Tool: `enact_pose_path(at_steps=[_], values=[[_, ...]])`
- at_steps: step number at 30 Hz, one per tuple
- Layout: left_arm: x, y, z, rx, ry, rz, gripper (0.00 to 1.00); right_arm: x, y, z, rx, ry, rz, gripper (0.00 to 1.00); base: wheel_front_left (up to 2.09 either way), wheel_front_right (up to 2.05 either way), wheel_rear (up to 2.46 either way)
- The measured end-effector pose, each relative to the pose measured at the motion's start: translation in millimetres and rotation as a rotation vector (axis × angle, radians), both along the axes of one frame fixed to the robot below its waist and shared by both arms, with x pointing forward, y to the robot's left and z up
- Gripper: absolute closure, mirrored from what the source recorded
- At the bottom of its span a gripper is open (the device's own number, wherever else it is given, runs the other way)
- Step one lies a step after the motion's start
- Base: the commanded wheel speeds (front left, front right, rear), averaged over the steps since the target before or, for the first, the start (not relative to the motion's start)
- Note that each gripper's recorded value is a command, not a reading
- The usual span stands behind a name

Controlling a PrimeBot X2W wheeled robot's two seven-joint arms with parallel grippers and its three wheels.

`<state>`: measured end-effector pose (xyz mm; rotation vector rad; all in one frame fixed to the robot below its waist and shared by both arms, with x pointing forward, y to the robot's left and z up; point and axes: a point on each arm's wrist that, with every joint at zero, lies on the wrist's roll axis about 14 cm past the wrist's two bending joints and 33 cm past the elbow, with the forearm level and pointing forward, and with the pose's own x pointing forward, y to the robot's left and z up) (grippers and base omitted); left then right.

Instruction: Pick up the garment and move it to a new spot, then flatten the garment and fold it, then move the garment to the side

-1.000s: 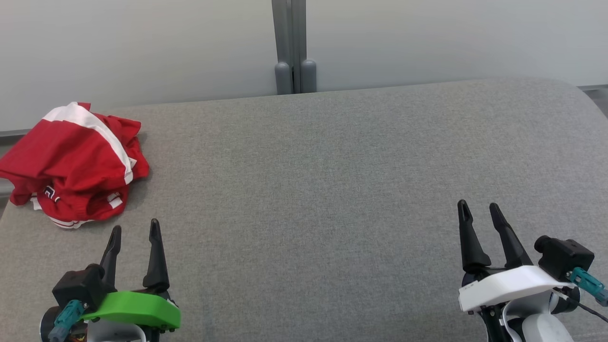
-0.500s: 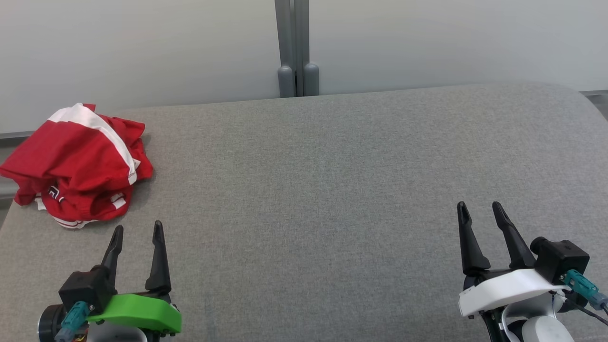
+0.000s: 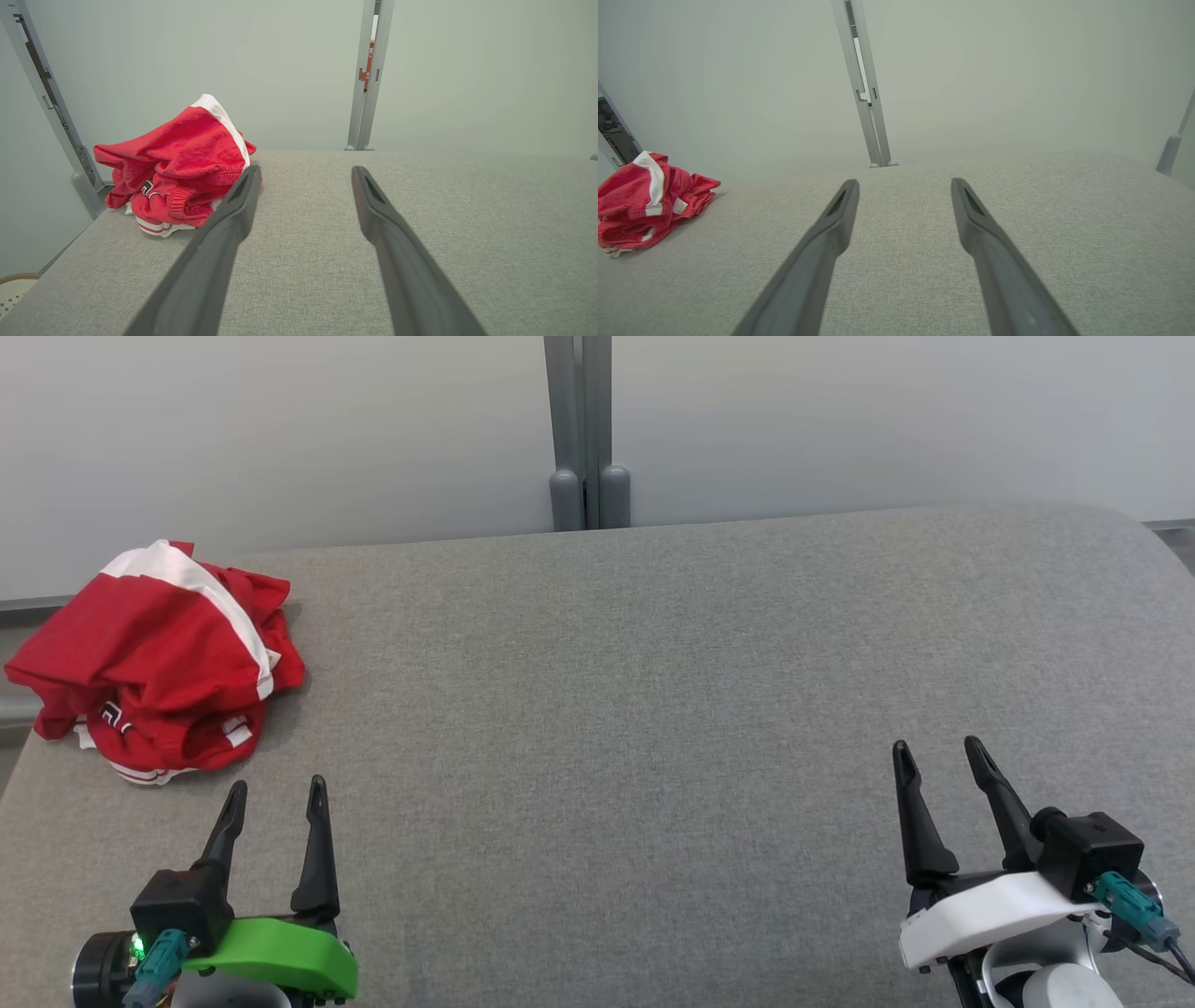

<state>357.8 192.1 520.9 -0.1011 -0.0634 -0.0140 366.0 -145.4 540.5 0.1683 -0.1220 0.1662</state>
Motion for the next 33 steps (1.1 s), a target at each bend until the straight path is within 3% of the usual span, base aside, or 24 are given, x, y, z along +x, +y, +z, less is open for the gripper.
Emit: enact_pose_path(at_steps=[12,33], values=[[-1.4,4.0,0.1,0.041,0.008,0.004,0.00,-0.4,3.7,-2.3,-0.052,0.002,0.011,0.00,0.00,0.00,0.00],[-3.4,8.2,-5.2,0.016,0.024,0.019,0.00,0.8,5.1,-6.7,-0.047,0.020,0.017,0.00,0.00,0.00,0.00]])
